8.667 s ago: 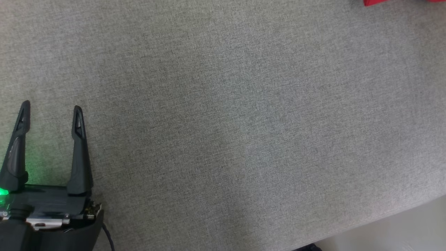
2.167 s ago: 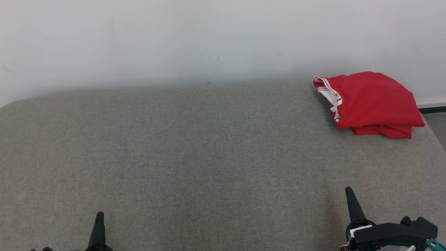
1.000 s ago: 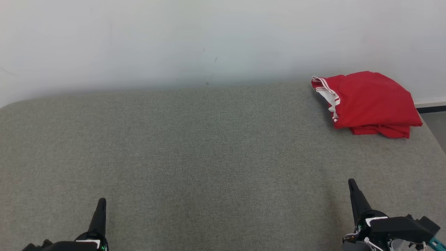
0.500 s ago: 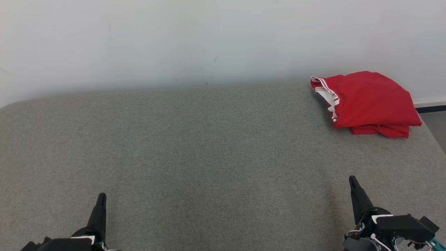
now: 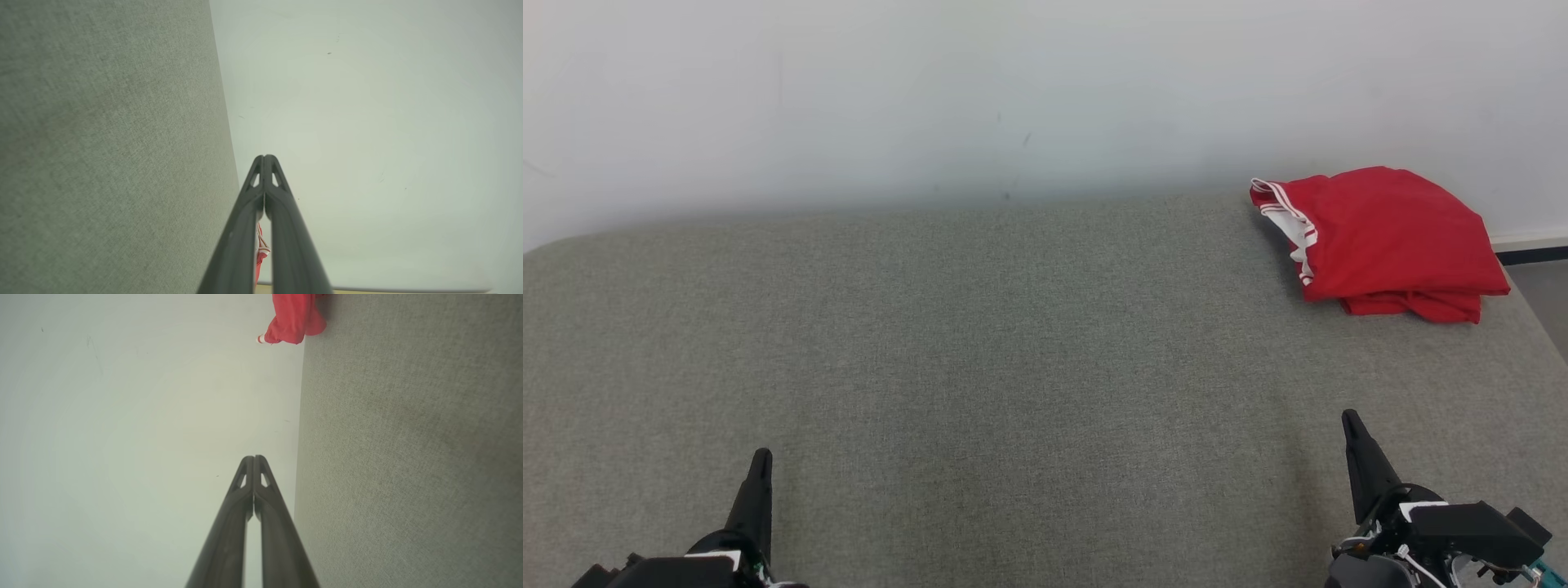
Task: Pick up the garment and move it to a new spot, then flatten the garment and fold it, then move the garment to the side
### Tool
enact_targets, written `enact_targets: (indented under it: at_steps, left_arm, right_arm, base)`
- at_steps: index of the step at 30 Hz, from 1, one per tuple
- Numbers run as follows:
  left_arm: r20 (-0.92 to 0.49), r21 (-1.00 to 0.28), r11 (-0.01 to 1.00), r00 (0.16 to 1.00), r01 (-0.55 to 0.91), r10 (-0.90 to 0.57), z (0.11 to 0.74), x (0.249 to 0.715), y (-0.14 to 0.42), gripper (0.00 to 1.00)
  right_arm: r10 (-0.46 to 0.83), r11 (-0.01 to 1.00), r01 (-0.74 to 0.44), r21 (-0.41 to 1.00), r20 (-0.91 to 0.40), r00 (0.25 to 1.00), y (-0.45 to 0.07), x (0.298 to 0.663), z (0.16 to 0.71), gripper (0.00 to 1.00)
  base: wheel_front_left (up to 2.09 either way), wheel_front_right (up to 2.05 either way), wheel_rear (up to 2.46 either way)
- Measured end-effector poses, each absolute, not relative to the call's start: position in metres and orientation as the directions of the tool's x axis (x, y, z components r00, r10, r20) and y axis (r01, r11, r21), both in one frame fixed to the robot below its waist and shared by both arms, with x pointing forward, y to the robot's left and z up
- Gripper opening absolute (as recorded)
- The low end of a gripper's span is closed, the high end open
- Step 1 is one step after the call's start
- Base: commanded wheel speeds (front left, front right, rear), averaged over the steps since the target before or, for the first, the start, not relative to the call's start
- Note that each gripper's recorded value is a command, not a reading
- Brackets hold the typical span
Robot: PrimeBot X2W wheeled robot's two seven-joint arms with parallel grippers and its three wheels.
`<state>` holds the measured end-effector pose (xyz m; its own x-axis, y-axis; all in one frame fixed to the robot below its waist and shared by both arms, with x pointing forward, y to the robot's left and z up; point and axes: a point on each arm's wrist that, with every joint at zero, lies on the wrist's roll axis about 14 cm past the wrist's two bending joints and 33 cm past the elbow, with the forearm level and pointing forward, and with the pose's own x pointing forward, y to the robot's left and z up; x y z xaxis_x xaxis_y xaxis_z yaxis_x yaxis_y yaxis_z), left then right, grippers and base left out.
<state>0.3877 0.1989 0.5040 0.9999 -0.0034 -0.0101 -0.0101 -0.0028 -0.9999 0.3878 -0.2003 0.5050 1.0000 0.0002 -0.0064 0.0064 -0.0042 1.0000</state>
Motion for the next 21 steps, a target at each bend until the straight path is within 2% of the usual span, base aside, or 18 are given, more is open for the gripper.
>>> enact_targets:
  at_steps: [21]
  left_arm:
    - [-0.01, -1.0, -0.003, 1.0, -0.01, -0.003, 0.5041, 0.3878, 0.1988, 0.0]
  right_arm:
    - [0.0, -0.005, 0.006, 1.0, -0.006, 1.0, -0.2004, 0.3878, 0.5051, 0.0]
  base:
    - [0.0, 0.0, 0.0]
